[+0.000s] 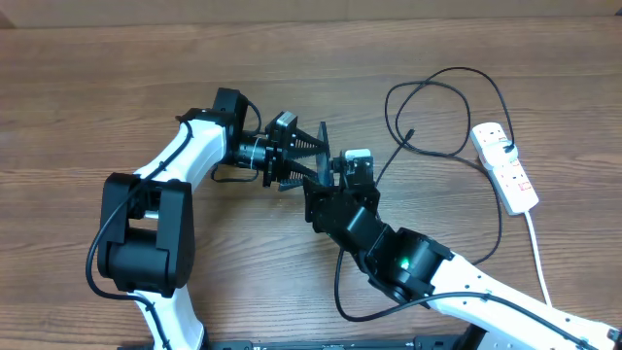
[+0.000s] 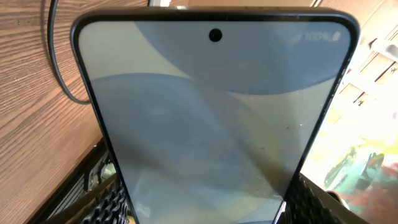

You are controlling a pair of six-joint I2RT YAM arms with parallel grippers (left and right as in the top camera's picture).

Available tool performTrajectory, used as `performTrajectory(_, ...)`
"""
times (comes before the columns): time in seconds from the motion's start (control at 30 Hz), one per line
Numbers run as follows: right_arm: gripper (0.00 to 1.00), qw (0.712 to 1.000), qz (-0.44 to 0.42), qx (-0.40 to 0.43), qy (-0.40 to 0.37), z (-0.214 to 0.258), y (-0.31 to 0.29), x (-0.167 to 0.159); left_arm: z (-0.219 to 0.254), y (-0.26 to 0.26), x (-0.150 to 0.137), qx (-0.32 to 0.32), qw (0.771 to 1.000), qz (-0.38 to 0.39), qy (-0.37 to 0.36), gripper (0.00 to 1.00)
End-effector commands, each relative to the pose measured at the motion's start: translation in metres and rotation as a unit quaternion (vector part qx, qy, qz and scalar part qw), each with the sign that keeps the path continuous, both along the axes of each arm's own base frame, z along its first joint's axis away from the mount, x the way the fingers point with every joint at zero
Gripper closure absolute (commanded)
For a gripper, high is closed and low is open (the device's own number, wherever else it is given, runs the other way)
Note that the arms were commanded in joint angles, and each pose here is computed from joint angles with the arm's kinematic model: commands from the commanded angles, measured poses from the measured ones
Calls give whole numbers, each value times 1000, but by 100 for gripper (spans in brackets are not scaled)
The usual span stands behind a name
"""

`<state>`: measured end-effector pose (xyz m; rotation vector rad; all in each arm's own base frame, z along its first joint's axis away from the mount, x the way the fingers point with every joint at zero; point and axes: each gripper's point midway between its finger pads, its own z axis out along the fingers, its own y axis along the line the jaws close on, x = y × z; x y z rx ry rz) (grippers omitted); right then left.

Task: Plug charger to phone and switch on socket
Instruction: 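Move the right gripper to the phone's bottom edge and grasp it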

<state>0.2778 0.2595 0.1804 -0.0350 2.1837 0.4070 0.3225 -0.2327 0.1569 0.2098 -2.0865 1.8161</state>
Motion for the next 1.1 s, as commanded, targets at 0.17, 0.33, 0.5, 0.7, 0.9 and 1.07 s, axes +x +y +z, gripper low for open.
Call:
performTrajectory(0.17, 35, 1000, -6, -7, -6, -2, 5, 5, 12, 0, 6, -24, 1000, 1, -3, 58)
performTrajectory(0.33, 49, 1000, -6, 0, -11, 1, 7, 7, 12, 0, 6, -24, 1000, 1, -3, 58)
performTrajectory(0.5, 66, 1000, -3, 2, -10, 1, 8, 6, 12, 0, 6, -23, 1000, 1, -3, 58)
performTrajectory(0.7, 78, 1000, 0, 5, -8, 1, 9, 5, 12, 0, 6, -23, 1000, 1, -3, 58)
performTrajectory(0.9, 84, 1000, 9, 15, -7, 3, 14, 5, 11, 0, 6, -22, 1000, 1, -4, 57)
performTrajectory(1.07, 85, 1000, 9, 16, -8, 3, 14, 5, 11, 1, 6, -22, 1000, 2, -3, 57)
